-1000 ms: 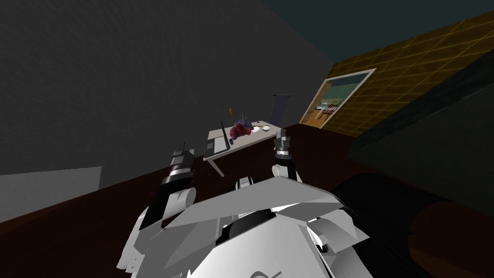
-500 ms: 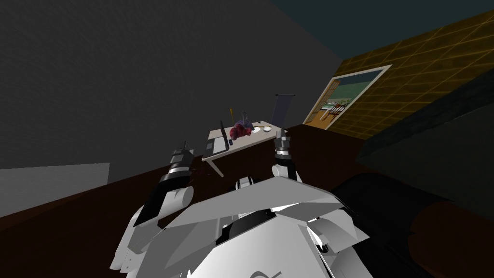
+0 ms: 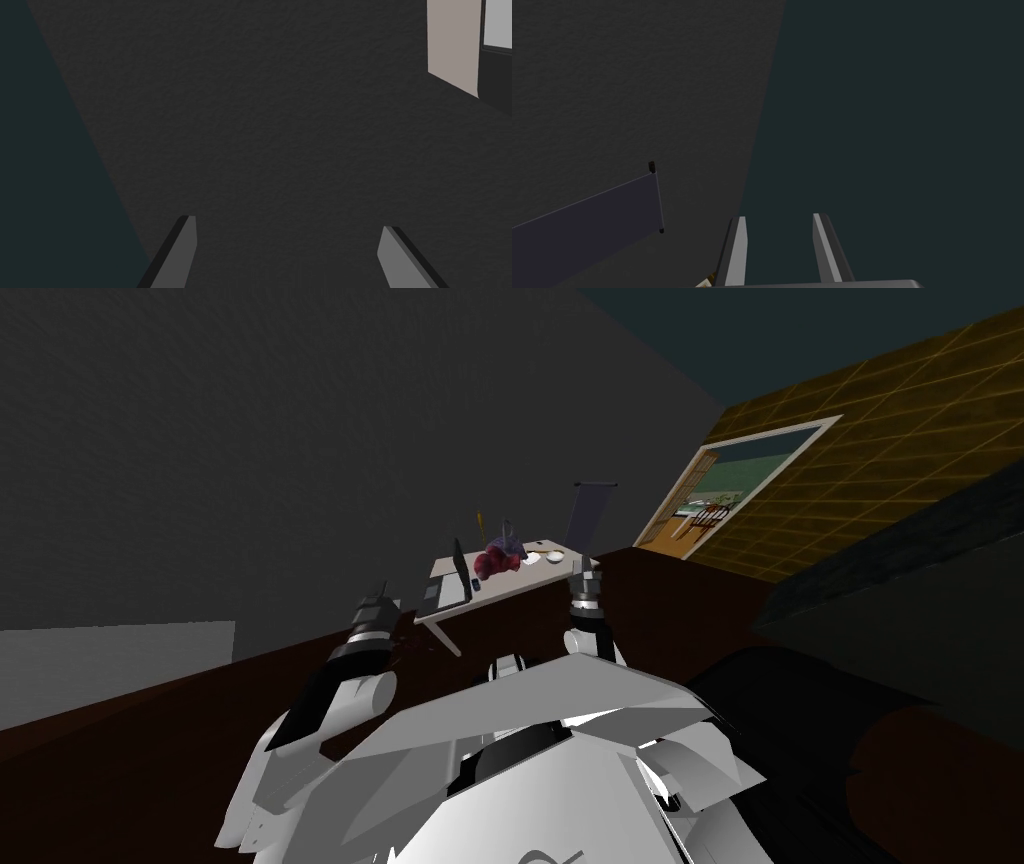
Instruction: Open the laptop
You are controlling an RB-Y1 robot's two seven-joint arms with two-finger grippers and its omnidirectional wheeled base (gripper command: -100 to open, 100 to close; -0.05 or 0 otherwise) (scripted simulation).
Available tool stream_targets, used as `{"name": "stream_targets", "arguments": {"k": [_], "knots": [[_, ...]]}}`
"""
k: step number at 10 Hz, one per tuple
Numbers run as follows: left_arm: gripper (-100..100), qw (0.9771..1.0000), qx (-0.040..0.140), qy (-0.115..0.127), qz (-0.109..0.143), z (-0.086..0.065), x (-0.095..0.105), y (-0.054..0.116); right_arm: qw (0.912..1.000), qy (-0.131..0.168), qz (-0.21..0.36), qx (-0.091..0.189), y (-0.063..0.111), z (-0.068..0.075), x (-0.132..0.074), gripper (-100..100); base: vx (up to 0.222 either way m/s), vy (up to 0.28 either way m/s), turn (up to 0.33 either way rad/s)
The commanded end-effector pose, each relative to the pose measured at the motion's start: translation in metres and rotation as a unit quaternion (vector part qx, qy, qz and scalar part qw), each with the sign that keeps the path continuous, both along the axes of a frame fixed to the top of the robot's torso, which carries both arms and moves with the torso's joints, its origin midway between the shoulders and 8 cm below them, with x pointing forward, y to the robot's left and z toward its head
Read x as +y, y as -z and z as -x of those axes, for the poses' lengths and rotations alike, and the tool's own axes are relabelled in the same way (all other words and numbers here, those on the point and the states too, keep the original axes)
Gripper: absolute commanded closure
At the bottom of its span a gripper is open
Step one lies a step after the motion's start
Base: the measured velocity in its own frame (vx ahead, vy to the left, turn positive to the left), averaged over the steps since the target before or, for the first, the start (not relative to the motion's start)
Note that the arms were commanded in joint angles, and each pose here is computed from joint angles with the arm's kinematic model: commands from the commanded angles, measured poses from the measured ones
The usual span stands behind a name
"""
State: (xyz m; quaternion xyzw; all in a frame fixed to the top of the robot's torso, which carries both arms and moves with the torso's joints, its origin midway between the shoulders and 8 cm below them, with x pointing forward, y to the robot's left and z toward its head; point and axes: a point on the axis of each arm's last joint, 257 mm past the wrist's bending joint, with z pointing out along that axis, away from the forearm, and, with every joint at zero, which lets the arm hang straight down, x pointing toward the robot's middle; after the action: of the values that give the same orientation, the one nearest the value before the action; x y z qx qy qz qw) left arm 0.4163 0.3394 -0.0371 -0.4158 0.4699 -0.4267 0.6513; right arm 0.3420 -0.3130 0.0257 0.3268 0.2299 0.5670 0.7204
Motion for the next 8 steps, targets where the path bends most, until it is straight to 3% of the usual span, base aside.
{"name": "stream_targets", "arguments": {"k": [1, 7, 8], "knots": [[-100, 0.9996, 0.028, -0.007, 0.001, -0.003, 0.006, 0.009, 1.0000, 0.000, 0.000, 0.000, 0.000, 0.000, 0.000, 0, 0.037, -0.070, 0.048], [-100, 0.9960, 0.085, -0.026, 0.001, -0.007, 0.022, 0.026, 1.0000, 0.000, 0.000, 0.000, 0.000, 0.000, 0.000, 0, 0.052, -0.077, 0.045], [-100, 0.9959, 0.086, -0.026, 0.001, -0.007, 0.022, 0.027, 1.0000, 0.000, 0.000, 0.000, 0.000, 0.000, 0.000, 0, 0.022, -0.031, -0.007]]}}
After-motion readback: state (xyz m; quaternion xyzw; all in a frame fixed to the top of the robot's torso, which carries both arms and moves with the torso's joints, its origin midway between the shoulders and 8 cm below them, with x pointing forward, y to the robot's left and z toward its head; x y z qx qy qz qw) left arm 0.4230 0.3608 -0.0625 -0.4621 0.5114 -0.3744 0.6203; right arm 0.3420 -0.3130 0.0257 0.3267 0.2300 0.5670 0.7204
